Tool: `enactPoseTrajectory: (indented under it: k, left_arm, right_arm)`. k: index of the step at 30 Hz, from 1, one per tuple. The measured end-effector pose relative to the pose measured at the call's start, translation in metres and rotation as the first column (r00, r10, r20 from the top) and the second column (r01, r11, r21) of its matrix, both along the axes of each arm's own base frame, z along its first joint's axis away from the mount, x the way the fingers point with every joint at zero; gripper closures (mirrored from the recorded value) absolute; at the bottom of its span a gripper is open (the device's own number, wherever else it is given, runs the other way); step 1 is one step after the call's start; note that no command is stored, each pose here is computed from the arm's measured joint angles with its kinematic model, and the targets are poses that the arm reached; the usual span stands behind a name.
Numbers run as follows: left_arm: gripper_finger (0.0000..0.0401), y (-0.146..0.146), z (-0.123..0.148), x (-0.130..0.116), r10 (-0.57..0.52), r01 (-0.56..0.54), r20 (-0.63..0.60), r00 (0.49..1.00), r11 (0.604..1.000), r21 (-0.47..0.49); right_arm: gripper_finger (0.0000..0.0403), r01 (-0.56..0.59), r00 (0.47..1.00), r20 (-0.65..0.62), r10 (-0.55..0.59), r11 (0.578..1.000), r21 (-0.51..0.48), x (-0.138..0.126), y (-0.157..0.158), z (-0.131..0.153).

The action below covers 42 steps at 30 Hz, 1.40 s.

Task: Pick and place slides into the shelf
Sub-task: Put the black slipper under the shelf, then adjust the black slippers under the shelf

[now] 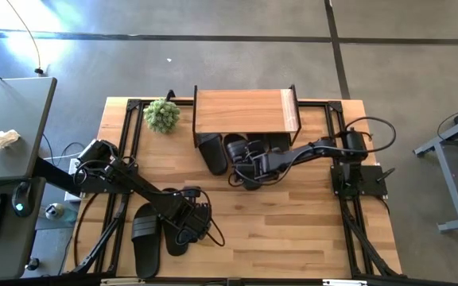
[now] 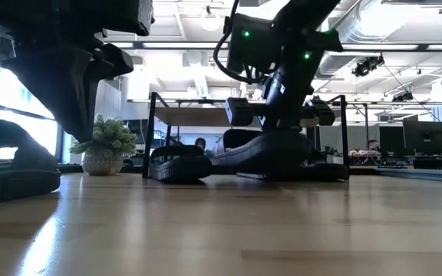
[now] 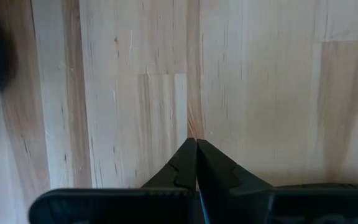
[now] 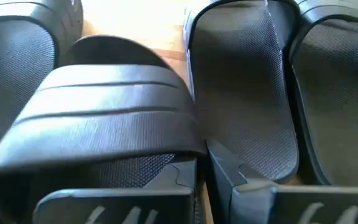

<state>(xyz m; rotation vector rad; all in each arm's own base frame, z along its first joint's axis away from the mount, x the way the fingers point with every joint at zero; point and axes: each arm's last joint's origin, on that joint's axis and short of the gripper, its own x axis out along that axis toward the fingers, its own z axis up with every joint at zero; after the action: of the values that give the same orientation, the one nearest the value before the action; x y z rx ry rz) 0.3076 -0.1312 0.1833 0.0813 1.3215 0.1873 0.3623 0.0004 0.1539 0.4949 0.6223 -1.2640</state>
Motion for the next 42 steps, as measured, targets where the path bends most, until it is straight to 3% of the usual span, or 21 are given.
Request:
enactPoseTrajectory:
  k: [9,17,31,37,42]
  left_arm:
    - [0.0399,-0.001,0.000,0.001,-0.002,0.002,0.014,1.000,1.000,-0.005]
    - [0.0398,-0.002,0.001,0.004,-0.004,0.005,0.038,0.999,1.000,-0.017]
    - [0.0398,-0.002,0.001,0.004,-0.004,0.005,0.036,0.999,1.000,-0.026]
    - [0.0398,-0.002,0.001,0.004,-0.001,0.002,0.039,0.999,1.000,-0.031]
    - [0.0398,-0.003,0.001,0.004,0.001,0.001,0.044,0.999,0.999,-0.034]
  right_arm:
    - [0.0403,0.009,1.000,0.000,-0.009,1.000,-0.003,0.002,-0.012,0.000]
    - [0.0400,-0.088,0.994,-0.057,0.089,0.996,0.015,0.005,-0.012,0.000]
    - [0.0260,-0.140,0.986,-0.079,0.144,0.989,0.051,0.006,-0.008,0.000]
    - [0.0239,-0.173,0.982,-0.068,0.175,0.984,0.034,0.003,0.005,0.010]
    - [0.0238,-0.195,0.979,-0.074,0.193,0.981,-0.024,-0.011,0.018,0.038]
